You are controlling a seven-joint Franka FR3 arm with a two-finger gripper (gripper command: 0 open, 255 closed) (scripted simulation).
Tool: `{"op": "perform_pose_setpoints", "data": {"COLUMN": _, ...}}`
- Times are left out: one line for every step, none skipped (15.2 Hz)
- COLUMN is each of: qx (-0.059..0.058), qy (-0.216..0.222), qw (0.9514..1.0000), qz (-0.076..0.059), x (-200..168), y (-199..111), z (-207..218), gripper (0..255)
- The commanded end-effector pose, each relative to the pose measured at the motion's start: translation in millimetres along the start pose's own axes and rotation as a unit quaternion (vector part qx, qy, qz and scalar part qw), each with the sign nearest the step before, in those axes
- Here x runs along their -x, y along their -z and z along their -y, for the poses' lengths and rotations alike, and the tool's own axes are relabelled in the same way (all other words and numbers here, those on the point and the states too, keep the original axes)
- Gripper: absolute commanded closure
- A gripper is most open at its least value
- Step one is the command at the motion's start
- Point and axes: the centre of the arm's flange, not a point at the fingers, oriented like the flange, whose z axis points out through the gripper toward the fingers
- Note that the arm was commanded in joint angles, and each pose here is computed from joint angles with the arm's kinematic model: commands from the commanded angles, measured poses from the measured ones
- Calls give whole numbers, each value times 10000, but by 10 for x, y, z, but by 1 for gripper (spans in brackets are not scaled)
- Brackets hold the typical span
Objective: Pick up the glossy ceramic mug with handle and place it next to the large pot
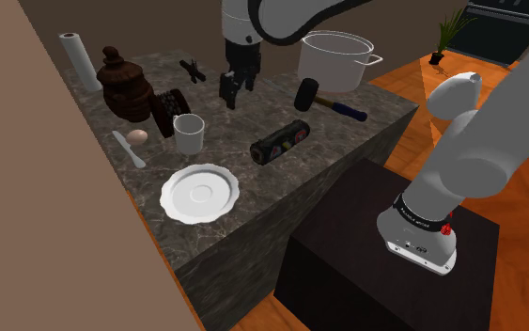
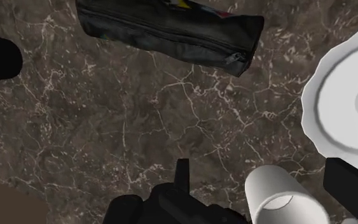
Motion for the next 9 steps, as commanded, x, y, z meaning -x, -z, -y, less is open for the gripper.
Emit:
{"op": "perform_pose_setpoints", "data": {"qx": -18, "qy": 4, "qw": 10000, "qz": -20, "x": -157, "y": -146, "z": 131, "gripper": 0}}
{"op": "perform_pose_setpoints", "data": {"qx": -25, "qy": 9, "qw": 10000, "qz": -31, "x": -238, "y": -208, "z": 209, "gripper": 0}}
{"op": "perform_pose_setpoints", "data": {"qx": -32, "qy": 14, "qw": 10000, "qz": -42, "x": -320, "y": -270, "z": 286, "gripper": 0}}
{"op": "perform_pose_setpoints", "data": {"qx": -39, "qy": 19, "qw": 10000, "qz": -53, "x": -402, "y": -332, "z": 364, "gripper": 0}}
{"op": "perform_pose_setpoints", "data": {"qx": -46, "qy": 24, "qw": 10000, "qz": -64, "x": -483, "y": -393, "z": 442, "gripper": 0}}
{"op": "perform_pose_setpoints", "data": {"qx": -53, "qy": 29, "qw": 10000, "qz": -74, "x": -565, "y": -454, "z": 520, "gripper": 0}}
{"op": "perform_pose_setpoints", "data": {"qx": -60, "qy": 34, "qw": 9999, "qz": -85, "x": -647, "y": -515, "z": 598, "gripper": 0}}
{"op": "perform_pose_setpoints", "data": {"qx": -67, "qy": 39, "qw": 9999, "qz": -96, "x": -729, "y": -575, "z": 676, "gripper": 0}}
{"op": "perform_pose_setpoints", "data": {"qx": -74, "qy": 44, "qw": 9999, "qz": -107, "x": -811, "y": -635, "z": 755, "gripper": 0}}
